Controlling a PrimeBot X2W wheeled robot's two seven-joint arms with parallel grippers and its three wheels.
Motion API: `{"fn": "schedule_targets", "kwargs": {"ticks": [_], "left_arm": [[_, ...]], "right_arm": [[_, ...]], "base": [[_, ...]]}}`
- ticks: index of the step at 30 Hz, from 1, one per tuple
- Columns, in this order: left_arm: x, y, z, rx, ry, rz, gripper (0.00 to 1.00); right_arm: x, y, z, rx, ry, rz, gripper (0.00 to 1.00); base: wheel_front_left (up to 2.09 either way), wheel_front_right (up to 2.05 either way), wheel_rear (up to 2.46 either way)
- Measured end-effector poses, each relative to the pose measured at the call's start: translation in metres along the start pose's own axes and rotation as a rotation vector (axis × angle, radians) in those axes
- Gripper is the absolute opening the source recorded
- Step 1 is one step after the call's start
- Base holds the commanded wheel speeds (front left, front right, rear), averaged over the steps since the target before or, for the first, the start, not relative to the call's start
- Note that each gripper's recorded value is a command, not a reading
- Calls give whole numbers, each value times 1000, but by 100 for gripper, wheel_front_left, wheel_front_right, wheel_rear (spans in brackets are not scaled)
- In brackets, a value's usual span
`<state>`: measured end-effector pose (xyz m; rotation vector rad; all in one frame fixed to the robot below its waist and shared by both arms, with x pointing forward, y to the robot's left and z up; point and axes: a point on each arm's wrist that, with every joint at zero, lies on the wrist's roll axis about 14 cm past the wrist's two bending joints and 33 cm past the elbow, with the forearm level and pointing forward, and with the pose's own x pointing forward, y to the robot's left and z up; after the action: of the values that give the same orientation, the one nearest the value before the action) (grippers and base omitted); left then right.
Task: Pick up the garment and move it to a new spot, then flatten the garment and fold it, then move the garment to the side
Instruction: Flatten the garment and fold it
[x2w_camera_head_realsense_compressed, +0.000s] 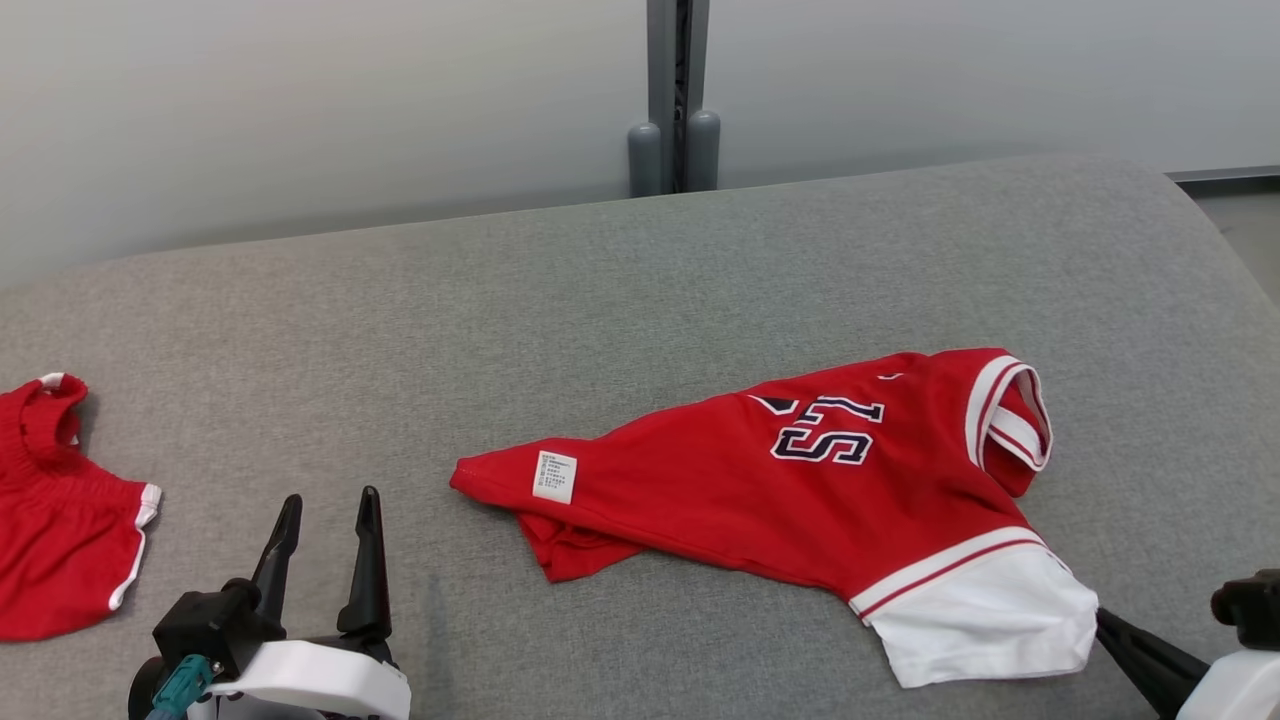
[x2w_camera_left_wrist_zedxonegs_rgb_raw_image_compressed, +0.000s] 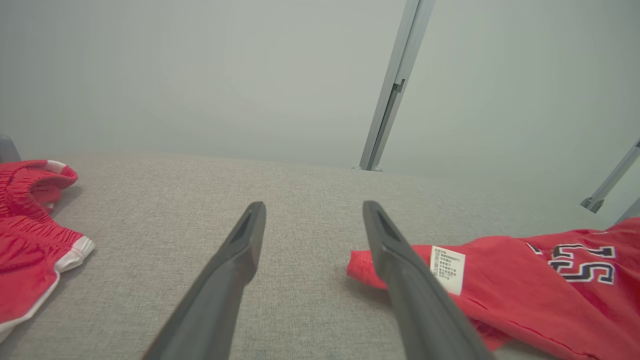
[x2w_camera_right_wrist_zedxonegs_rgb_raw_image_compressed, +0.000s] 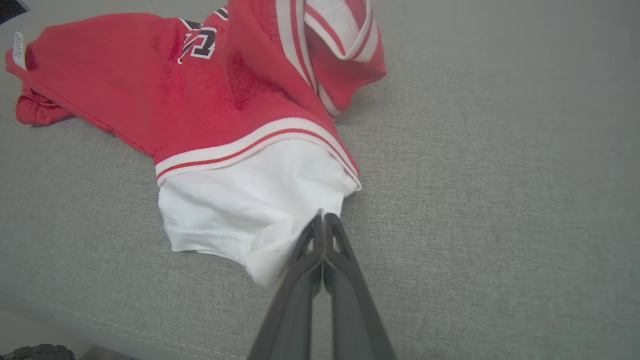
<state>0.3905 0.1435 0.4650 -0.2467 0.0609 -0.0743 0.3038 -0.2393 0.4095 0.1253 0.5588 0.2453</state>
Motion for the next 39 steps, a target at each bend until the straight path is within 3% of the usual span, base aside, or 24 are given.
{"fn": "schedule_targets", "kwargs": {"ticks": [5,6,7,8,18,28,39], "left_arm": [[-4,6,1,-2,-4,23,100],[-5,7,2,-3,-5,26,100],[-5,8,2,-3,-6,30,100],[-6,9,3,-4,-7,33,100],[-7,12,7,-3,-21,46,100],[-8,7,26,1,-77,37,100],[-16,8,50,27,-133,33,100]], "right_arm": [[6,-7,-11,-43,53,-22,0],[8,-7,-9,-39,42,-26,15],[11,-7,-7,-31,31,-28,47],[12,-5,-6,-23,26,-26,100],[6,-10,30,-7,-94,-43,100],[-21,6,119,14,-471,-29,100],[-30,21,158,55,-790,-128,100]], "base": [[0,0,0],[0,0,0],[0,0,0],[0,0,0],[0,0,0],[0,0,0],[0,0,0]]}}
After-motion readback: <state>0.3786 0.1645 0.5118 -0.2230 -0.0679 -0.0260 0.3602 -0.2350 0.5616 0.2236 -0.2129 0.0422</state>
